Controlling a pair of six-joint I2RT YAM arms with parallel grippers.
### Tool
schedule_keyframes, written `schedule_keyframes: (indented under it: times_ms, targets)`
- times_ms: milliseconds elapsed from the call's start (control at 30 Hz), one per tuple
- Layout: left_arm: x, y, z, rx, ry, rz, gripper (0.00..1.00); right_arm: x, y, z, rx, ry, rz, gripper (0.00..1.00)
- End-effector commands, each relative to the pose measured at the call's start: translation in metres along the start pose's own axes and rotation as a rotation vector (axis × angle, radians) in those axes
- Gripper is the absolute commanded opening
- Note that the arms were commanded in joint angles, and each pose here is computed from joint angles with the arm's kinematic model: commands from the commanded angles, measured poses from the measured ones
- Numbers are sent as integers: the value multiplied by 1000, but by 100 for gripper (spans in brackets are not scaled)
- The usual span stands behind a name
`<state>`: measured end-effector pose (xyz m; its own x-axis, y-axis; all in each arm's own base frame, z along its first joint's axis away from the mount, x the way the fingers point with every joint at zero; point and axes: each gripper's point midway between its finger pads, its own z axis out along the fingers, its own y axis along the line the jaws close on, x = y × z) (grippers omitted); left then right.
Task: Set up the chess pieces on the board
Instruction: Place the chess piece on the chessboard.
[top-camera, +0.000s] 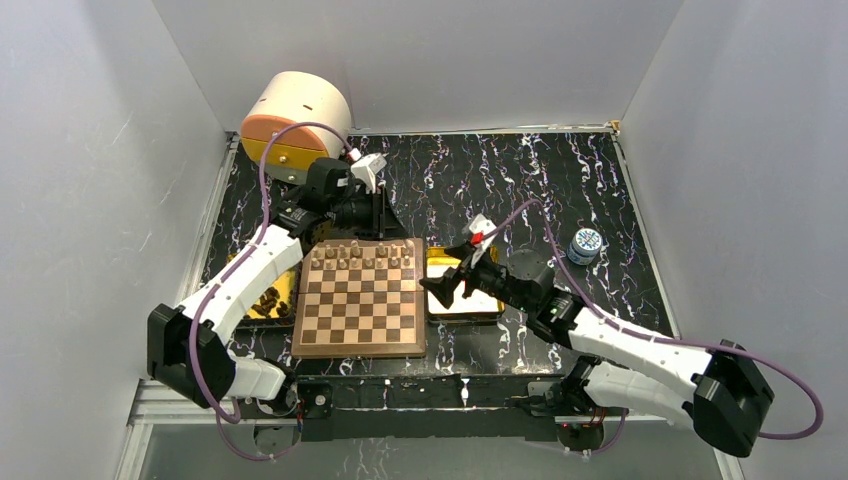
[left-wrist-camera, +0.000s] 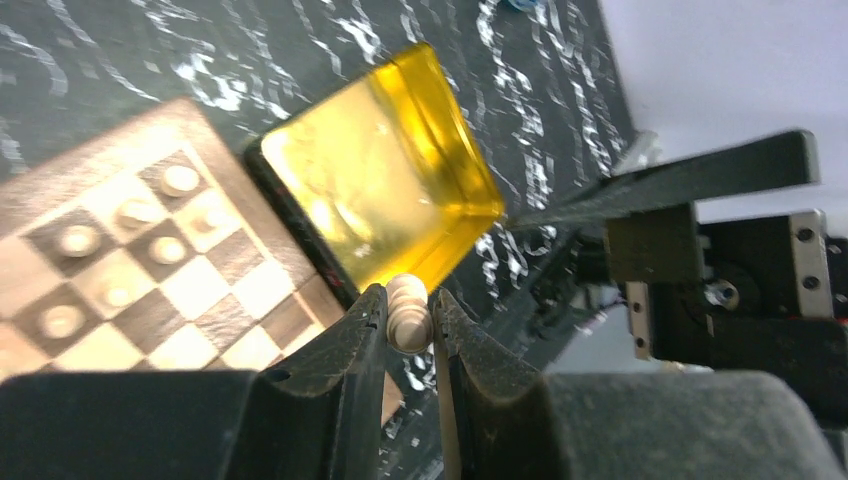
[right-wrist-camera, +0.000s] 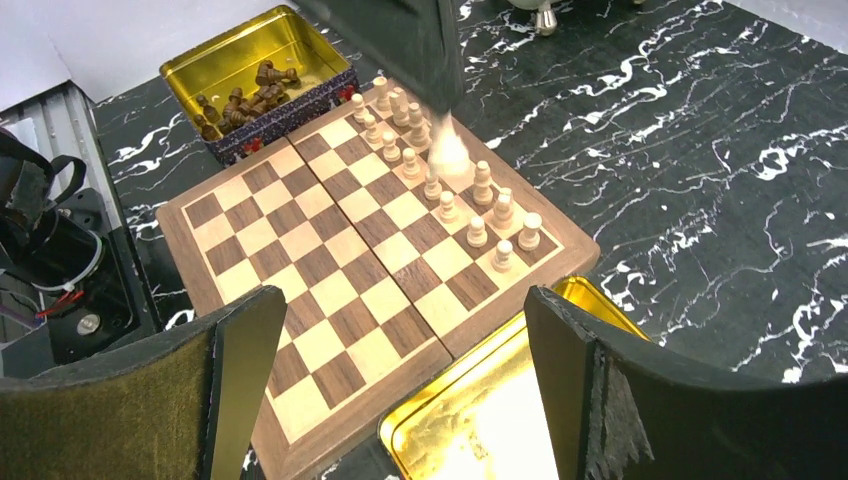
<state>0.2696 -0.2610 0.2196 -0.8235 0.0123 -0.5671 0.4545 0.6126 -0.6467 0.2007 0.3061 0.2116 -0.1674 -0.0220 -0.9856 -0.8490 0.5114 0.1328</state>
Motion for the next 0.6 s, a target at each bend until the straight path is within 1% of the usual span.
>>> schedule_keyframes:
  times_ms: [0, 133, 267, 433, 567]
  targets:
    - [-24, 30, -16, -224, -67, 103, 12, -4, -7, -13, 50, -33, 18, 99]
    - [-37, 58, -24, -396, -90, 150, 12, -4, -11, -21, 79, -48, 18, 99]
    - [-45, 84, -27, -534, -79, 189, 12, -8, -13, -26, 91, -61, 9, 99]
    - [-42, 114, -24, -658, -48, 207, 11, -11, -14, -30, 100, -68, 2, 99]
    - [-34, 136, -17, -727, -24, 205, 11, -12, -15, -34, 109, -78, 1, 99]
